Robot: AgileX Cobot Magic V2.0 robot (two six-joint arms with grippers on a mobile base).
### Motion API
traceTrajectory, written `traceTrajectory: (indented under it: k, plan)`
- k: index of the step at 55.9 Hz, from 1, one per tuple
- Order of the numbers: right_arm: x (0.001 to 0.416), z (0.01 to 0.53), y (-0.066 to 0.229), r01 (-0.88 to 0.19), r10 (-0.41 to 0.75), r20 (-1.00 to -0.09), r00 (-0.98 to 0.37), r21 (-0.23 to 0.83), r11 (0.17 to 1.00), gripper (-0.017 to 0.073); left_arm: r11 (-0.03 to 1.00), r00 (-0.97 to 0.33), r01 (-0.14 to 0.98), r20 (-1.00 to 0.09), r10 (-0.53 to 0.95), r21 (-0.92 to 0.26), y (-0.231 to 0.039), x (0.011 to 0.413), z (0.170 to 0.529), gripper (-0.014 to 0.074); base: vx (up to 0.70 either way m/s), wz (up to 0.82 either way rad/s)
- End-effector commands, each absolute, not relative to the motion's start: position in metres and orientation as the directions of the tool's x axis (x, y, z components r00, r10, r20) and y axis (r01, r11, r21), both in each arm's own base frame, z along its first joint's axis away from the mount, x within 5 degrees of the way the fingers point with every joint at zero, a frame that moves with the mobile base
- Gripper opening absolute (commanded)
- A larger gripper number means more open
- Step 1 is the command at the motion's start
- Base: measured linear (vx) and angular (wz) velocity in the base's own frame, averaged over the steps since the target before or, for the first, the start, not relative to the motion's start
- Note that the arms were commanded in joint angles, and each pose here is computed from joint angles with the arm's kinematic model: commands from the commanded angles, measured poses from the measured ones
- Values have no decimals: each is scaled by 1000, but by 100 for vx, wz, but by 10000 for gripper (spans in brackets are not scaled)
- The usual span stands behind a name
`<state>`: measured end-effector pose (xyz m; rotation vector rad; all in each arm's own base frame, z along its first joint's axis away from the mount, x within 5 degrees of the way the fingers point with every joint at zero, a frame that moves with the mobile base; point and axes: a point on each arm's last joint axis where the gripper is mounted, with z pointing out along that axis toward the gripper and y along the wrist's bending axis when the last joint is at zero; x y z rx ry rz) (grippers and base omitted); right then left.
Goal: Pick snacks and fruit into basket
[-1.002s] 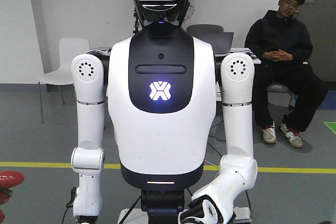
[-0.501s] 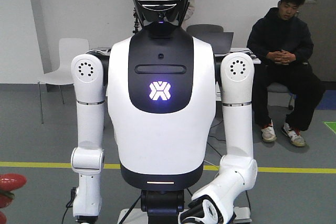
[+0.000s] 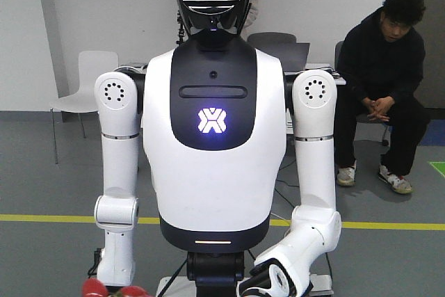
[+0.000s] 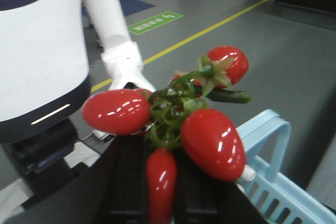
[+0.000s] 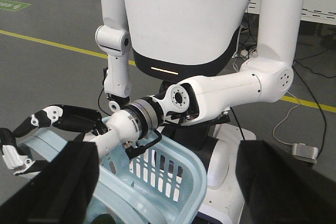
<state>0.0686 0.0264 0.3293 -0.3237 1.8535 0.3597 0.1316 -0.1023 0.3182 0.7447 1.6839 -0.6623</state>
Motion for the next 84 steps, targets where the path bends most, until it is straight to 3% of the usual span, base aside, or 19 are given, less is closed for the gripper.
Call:
traceTrajectory:
  k: [1, 10, 19, 30, 40, 54, 59, 66, 72, 84]
  plan:
    - [71, 344, 32, -435, -19, -977, -212, 77, 897, 579, 582, -156, 809, -985, 79, -82, -120, 137, 336, -6, 0, 0]
    - [72, 345, 34, -441, -16, -978, -210, 80, 894, 579, 444, -137, 894, -981, 135, -64, -171, 147, 349, -6, 0, 0]
    - [73, 344, 34, -441, -16, -978, -210, 80, 894, 579, 329, -175, 940, -957, 231, -92, -223, 147, 329, -6, 0, 0]
    - [73, 344, 34, -440, -18, -978, -209, 78, 895, 579, 248, -202, 961, -927, 317, -125, -250, 136, 305, 11, 0, 0]
    - [73, 344, 34, -440, -17, -978, -210, 78, 895, 579, 294, -198, 950, -928, 314, -103, -249, 139, 305, 119, 0, 0]
    - [73, 344, 34, -440, -17, -978, -210, 79, 895, 579, 342, -198, 936, -930, 311, -85, -248, 144, 305, 497, 0, 0]
    - [73, 344, 34, -440, -19, -978, -209, 77, 895, 579, 337, -207, 936, -930, 303, -99, -248, 143, 306, 580, 0, 0]
    - [73, 344, 34, -440, -19, -978, -209, 77, 895, 579, 362, -209, 927, -938, 276, -99, -245, 143, 312, 580, 0, 0]
    - [73, 344, 34, -438, -20, -977, -211, 76, 896, 579, 454, -166, 890, -960, 225, -48, -230, 145, 329, 549, 0, 0]
    - [73, 344, 34, -438, -20, -977, -210, 76, 896, 579, 724, -49, 687, -991, 124, 57, -162, 147, 358, 484, 0, 0]
